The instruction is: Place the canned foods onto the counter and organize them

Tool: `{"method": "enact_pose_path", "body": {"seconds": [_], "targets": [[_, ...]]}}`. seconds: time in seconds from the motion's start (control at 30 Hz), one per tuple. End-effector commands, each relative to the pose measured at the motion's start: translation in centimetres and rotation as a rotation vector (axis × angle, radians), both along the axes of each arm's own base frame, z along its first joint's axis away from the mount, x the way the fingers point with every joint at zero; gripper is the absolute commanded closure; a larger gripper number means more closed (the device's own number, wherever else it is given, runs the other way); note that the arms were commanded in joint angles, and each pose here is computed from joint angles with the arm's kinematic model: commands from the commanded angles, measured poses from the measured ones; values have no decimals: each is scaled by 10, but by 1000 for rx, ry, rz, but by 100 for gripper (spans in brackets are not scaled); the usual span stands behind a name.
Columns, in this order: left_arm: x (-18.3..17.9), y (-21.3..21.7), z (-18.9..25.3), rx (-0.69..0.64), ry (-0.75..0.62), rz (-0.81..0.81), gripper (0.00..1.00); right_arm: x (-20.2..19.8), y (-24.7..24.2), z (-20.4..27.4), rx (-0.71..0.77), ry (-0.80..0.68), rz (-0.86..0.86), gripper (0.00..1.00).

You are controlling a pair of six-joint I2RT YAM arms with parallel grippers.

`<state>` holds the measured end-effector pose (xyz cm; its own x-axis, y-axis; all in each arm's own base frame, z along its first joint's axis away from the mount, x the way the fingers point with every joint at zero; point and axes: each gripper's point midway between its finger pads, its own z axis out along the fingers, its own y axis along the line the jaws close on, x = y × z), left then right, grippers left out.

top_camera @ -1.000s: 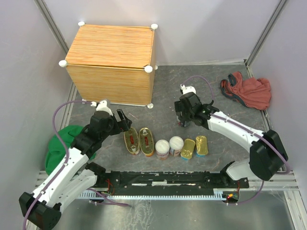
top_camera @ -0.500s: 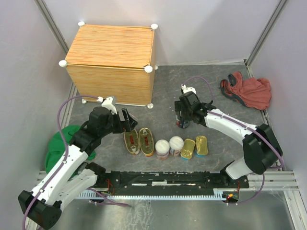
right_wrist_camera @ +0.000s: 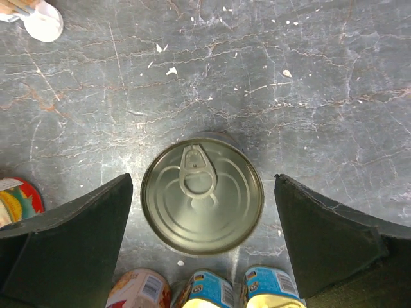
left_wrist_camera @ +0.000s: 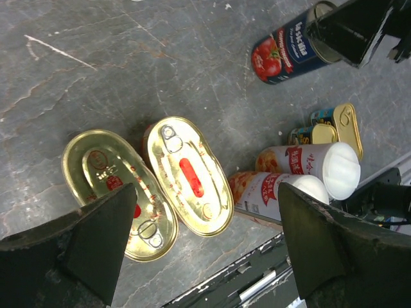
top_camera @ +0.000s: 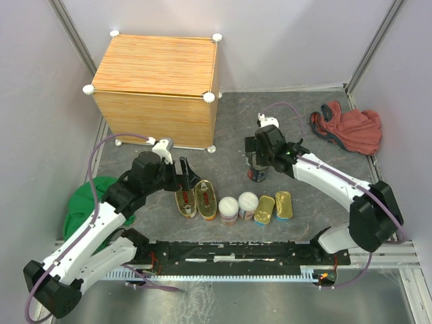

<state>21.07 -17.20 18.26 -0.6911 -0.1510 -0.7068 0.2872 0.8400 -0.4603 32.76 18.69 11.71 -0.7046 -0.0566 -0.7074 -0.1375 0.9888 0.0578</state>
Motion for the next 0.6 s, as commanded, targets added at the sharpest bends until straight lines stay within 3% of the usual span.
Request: {"method": "enact_pose_path", "body": {"seconds": [0.0,0.27,0.57], "targets": [[8,-21,31,-14,-111,-62,3,4,-5,58,56,-114,-33,1],[-9,-58,30,21,-147,-187,3,-29,-14,104,37,-184,6,0],[-39,-89,31,47,-241,-312,4,-82,-31,118,52,-186,33,3]]}}
